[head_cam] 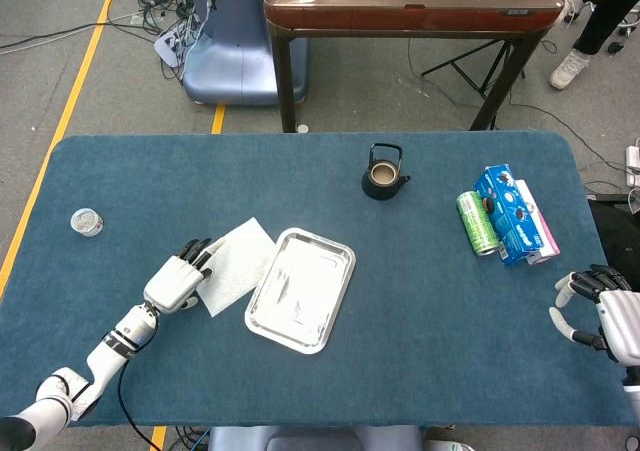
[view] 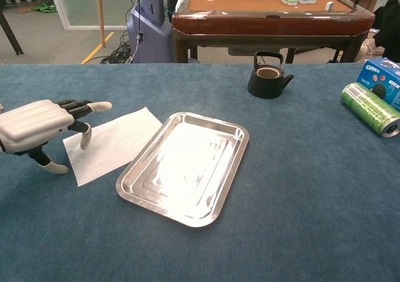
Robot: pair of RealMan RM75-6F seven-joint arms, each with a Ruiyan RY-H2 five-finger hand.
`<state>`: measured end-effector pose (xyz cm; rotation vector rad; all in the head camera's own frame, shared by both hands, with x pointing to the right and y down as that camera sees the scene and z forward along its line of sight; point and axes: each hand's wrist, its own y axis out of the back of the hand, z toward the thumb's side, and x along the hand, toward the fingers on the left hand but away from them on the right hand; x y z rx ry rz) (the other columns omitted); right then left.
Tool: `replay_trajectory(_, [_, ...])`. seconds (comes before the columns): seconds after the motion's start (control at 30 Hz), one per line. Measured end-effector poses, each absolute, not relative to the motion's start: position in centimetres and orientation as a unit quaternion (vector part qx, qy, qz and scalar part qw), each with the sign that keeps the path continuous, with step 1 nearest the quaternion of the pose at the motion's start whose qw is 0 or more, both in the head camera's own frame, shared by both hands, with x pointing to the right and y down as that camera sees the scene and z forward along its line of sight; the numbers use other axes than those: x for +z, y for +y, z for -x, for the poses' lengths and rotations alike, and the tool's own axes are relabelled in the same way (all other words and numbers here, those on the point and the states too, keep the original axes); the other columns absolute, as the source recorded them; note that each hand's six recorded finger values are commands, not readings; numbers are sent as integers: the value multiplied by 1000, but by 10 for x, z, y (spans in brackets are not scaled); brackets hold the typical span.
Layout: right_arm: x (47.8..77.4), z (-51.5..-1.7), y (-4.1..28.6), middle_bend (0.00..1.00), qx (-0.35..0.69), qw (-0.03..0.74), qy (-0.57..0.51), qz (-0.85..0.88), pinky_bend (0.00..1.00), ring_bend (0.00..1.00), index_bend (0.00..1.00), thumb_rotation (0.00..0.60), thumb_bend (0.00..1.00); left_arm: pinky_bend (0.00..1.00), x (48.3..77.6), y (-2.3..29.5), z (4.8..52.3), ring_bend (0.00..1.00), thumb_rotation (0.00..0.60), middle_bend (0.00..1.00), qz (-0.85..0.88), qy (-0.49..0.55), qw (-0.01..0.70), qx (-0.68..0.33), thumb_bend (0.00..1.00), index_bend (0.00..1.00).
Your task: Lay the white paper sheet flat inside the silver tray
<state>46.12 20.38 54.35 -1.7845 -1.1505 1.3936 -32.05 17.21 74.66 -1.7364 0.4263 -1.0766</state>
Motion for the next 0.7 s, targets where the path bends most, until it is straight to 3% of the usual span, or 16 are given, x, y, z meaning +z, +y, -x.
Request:
replay_trajectory(0.4, [544, -462, 203, 427, 524, 295, -434, 671, 156, 298, 573, 600, 331, 130, 748, 171, 318, 0, 600, 0, 732, 201, 478, -441, 364, 574])
replay_trajectory(0.7, [544, -461, 203, 427, 524, 295, -433, 671, 156, 298, 573, 600, 332, 133, 746, 171, 318, 0, 600, 0, 742, 221, 459, -435, 454, 574])
